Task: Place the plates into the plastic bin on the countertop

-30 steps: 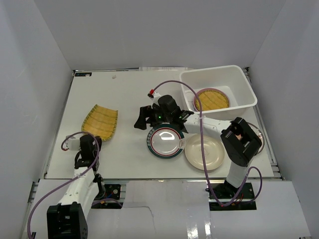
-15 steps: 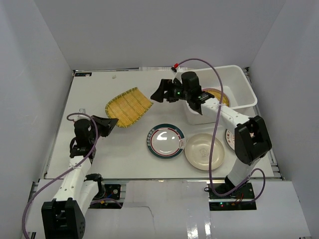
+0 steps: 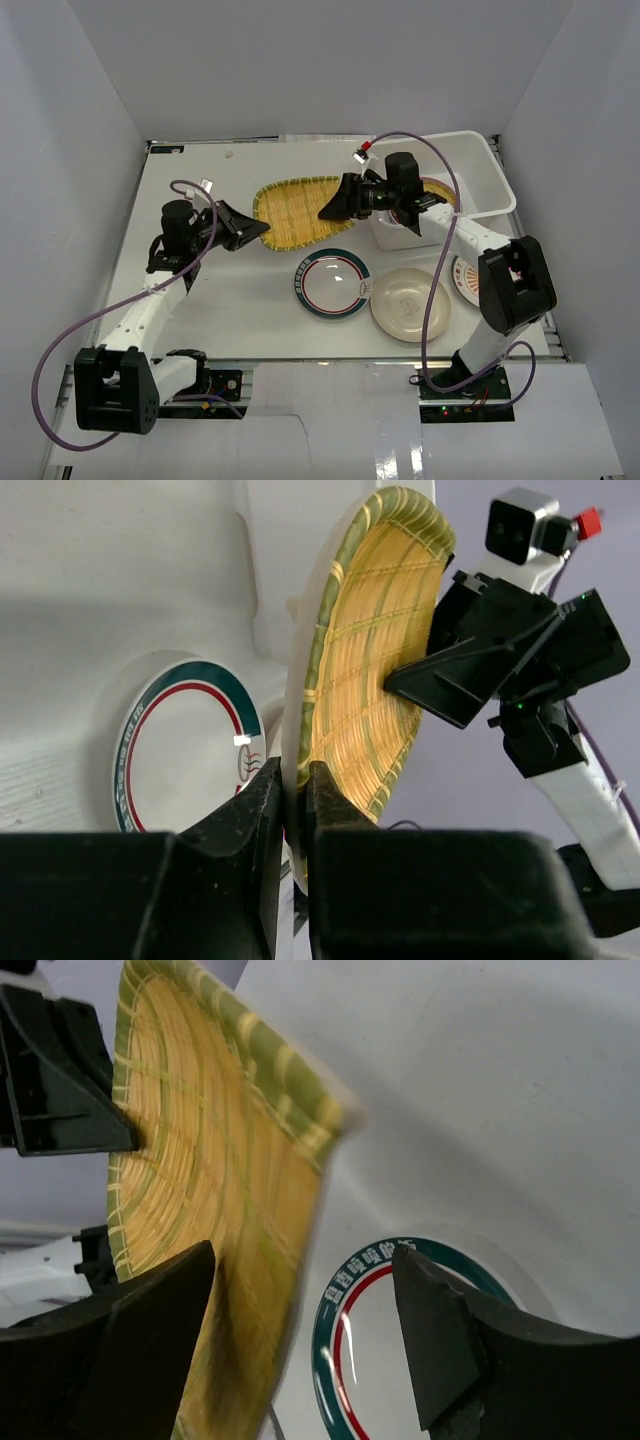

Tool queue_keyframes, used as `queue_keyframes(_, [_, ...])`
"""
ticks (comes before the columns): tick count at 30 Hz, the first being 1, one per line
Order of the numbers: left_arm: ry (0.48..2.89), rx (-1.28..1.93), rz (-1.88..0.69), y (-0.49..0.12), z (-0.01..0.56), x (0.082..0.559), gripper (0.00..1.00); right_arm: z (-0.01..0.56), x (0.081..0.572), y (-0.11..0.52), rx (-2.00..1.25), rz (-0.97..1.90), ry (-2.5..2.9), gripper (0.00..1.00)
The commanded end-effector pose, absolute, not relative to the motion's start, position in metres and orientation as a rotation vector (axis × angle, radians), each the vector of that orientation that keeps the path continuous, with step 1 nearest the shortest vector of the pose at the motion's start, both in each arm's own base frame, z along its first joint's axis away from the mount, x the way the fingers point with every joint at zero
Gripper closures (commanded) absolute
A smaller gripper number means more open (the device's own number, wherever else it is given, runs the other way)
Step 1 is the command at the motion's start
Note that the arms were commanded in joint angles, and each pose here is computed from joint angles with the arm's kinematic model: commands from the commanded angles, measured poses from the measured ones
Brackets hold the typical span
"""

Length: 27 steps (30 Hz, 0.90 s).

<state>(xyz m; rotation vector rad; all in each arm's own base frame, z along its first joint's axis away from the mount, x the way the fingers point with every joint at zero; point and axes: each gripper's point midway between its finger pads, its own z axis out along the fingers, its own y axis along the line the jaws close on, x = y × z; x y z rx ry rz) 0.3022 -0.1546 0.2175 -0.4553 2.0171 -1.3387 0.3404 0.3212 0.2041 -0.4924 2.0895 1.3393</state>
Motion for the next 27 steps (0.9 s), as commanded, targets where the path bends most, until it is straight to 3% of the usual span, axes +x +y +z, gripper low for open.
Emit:
queue_keyframes(1, [1.969, -0.225, -1.386, -0.178, 0.25, 0.301, 1.0, 0.236, 0.326, 0.327, -0.551, 1.453, 1.972, 0.28])
queue_keyframes(3, [1.997, -0.19, -1.393, -0.189, 0.251, 0.302, 1.0, 0.241, 0.329, 0.325, -0.529, 1.424, 1.959, 0.63])
queue_keyframes(4, [2.005, -0.169, -1.393, -0.192, 0.251, 0.302, 0.98, 0.244, 0.332, 0.323, -0.511, 1.405, 1.954, 0.75])
queue_keyframes(5, [2.005, -0.163, -1.396, -0.193, 0.253, 0.303, 0.89, 0.246, 0.335, 0.321, -0.493, 1.39, 1.952, 0.85])
queue_keyframes(6, [2.007, -0.158, -1.398, -0.194, 0.253, 0.302, 0.7, 0.255, 0.335, 0.318, -0.48, 1.377, 1.93, 0.92])
queue_keyframes(8, [2.008, -0.136, -1.364, -0.193, 0.253, 0.302, 0.54, 0.269, 0.345, 0.306, -0.426, 1.312, 1.894, 0.92])
queue_keyframes(9, [2.0, -0.122, -1.346, -0.192, 0.255, 0.303, 0.39, 0.274, 0.349, 0.3, -0.405, 1.293, 1.881, 0.92])
queue_keyframes(12, [2.029, -0.101, -1.284, -0.187, 0.245, 0.3, 0.23, 0.3, 0.369, 0.265, -0.308, 1.228, 1.821, 0.92])
queue_keyframes(16, [2.094, -0.111, -1.222, -0.184, 0.219, 0.293, 0.17, 0.322, 0.409, 0.169, -0.075, 1.094, 1.764, 0.92])
queue_keyframes(22, [2.287, -0.172, -1.147, -0.191, 0.147, 0.276, 0.15, 0.283, 0.427, 0.051, 0.279, 0.888, 1.781, 0.92])
queue_keyframes(27, [2.414, -0.156, -1.098, -0.204, 0.109, 0.263, 0.15, 0.232, 0.44, 0.043, 0.308, 0.882, 1.925, 0.91])
